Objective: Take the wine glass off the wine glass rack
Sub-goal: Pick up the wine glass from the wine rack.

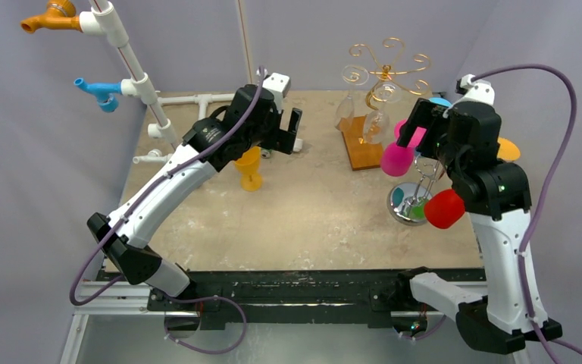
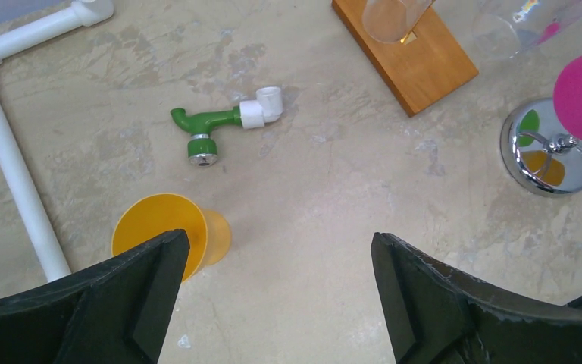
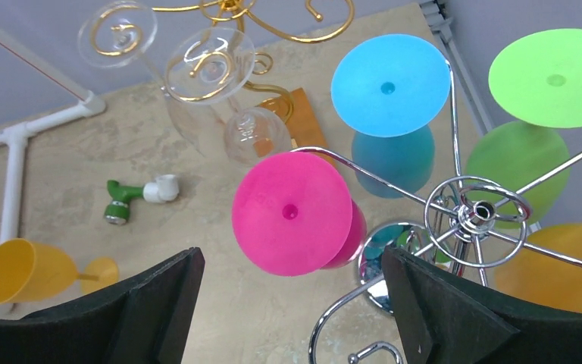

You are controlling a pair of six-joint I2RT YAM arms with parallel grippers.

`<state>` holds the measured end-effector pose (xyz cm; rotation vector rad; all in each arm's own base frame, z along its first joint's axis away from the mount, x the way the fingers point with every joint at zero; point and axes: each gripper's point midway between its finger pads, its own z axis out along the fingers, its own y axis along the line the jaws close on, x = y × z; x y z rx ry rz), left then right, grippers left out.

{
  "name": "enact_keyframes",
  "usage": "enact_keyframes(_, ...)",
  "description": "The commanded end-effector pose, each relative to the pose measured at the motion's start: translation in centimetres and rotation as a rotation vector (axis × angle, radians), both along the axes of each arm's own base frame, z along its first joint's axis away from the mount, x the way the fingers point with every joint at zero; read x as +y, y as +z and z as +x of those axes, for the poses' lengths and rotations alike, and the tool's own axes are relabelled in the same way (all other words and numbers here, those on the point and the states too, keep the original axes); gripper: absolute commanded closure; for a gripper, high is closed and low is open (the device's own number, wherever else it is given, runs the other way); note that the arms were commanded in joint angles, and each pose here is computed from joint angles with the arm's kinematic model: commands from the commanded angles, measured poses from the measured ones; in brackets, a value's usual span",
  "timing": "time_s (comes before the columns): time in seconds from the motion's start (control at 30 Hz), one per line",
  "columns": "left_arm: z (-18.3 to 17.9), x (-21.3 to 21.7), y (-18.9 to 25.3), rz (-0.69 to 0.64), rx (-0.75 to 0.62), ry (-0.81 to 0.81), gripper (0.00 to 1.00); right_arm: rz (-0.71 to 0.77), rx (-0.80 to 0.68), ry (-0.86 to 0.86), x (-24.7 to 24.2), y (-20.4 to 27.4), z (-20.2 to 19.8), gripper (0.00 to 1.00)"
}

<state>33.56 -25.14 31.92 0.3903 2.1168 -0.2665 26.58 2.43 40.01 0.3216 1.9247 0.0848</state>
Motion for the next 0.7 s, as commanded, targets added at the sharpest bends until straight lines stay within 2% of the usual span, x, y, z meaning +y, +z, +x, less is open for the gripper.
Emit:
enact_keyframes(0.0, -0.7, -0.7, 1.8, -0.079, -0.039, -0.052, 0.0, -0.049, 0.015, -0.049, -1.0, 0.2, 0.5, 0.01)
enact_keyframes(0.67, -1.6, -0.4, 2.4, -0.078, -0.053, -0.092, 0.0, -0.169, 0.114, -0.122, 0.1, -1.3, 1.9, 0.01)
